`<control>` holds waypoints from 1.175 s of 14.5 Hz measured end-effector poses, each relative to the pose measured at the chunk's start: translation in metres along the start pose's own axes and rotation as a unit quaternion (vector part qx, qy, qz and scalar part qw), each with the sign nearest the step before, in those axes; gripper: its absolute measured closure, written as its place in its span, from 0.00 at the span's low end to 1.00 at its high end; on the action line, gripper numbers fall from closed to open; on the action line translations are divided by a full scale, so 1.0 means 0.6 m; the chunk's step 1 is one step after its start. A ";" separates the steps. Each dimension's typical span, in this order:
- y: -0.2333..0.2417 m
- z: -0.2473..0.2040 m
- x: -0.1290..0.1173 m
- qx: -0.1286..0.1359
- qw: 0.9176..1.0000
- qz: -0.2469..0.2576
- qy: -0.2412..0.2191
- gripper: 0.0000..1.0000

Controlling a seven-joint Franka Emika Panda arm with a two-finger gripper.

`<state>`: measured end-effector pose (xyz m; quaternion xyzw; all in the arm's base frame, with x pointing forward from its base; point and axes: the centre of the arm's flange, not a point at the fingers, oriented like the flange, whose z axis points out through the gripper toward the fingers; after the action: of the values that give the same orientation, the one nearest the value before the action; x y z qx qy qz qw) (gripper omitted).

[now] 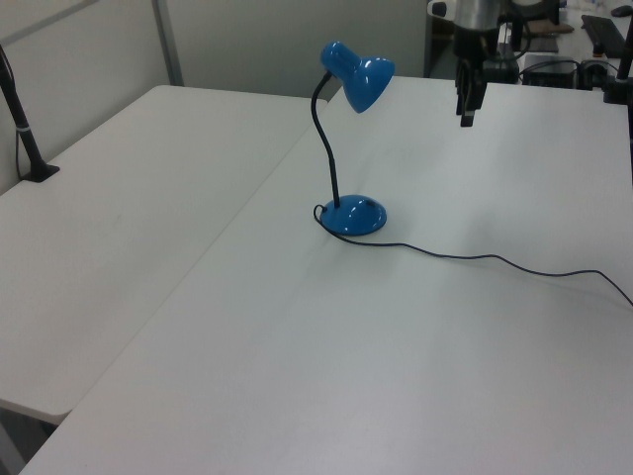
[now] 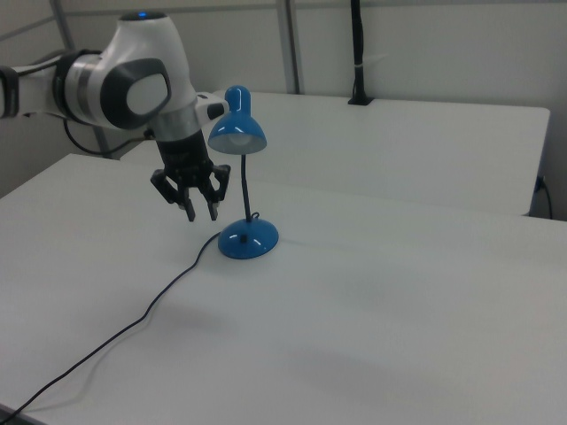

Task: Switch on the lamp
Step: 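Move the gripper toward the blue lamp base beside the gooseneck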

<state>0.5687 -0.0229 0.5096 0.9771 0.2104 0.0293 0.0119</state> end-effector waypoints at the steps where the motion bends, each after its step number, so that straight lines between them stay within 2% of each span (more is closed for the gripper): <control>1: 0.001 0.015 0.007 -0.001 1.000 0.005 0.004 0.68; 4: -0.003 0.073 0.034 -0.011 0.999 0.033 0.031 0.98; 9: -0.038 0.170 0.092 -0.022 0.989 0.111 0.098 0.99; 11: -0.045 0.193 0.109 -0.023 0.985 0.125 0.118 0.99; 17: -0.047 0.247 0.144 -0.027 0.964 0.177 0.194 0.99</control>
<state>0.6451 0.0371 0.3655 0.9736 0.0314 0.2259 -0.0081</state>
